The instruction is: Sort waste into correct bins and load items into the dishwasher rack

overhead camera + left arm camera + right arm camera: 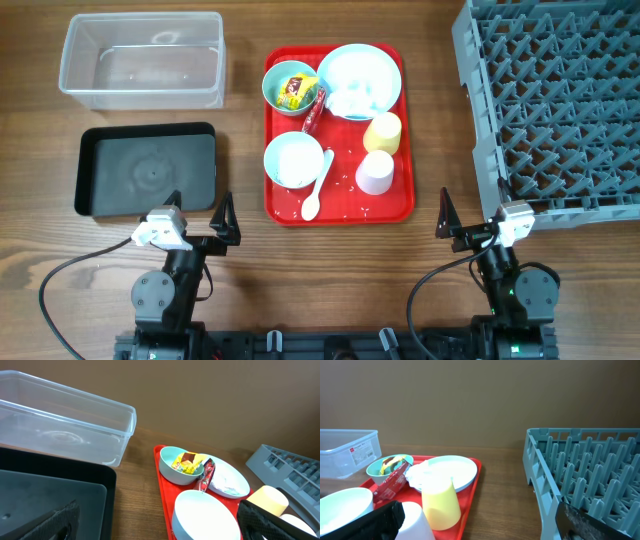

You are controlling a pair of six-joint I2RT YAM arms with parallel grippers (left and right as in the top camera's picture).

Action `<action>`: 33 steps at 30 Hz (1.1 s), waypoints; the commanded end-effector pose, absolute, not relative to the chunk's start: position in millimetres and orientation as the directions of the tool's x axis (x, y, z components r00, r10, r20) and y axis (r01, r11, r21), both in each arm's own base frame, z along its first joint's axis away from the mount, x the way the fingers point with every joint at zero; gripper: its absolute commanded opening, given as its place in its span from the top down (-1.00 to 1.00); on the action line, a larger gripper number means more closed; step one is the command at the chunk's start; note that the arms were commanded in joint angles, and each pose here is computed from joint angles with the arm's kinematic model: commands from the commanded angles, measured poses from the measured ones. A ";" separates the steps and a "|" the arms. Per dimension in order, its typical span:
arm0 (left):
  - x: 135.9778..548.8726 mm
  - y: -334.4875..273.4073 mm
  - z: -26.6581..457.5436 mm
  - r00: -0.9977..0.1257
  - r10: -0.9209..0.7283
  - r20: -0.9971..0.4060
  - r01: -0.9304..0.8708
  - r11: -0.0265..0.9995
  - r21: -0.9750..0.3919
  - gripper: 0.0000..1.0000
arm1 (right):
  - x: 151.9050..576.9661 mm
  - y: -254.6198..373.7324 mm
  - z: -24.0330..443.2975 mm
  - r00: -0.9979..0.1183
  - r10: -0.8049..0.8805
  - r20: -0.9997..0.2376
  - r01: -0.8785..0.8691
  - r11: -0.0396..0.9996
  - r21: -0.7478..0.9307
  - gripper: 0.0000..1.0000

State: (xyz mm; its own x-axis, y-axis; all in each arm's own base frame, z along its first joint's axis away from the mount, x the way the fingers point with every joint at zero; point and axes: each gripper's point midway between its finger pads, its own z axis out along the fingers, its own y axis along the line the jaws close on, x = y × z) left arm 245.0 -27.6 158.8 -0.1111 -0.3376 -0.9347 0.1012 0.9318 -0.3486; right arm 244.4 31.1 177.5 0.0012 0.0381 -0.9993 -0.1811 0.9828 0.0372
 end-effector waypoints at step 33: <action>238.3 -53.7 169.9 -0.152 -0.341 -0.928 0.251 0.894 -0.370 -1.00 | 240.1 37.5 212.3 0.136 -0.026 -0.990 -0.211 0.976 -0.055 -0.99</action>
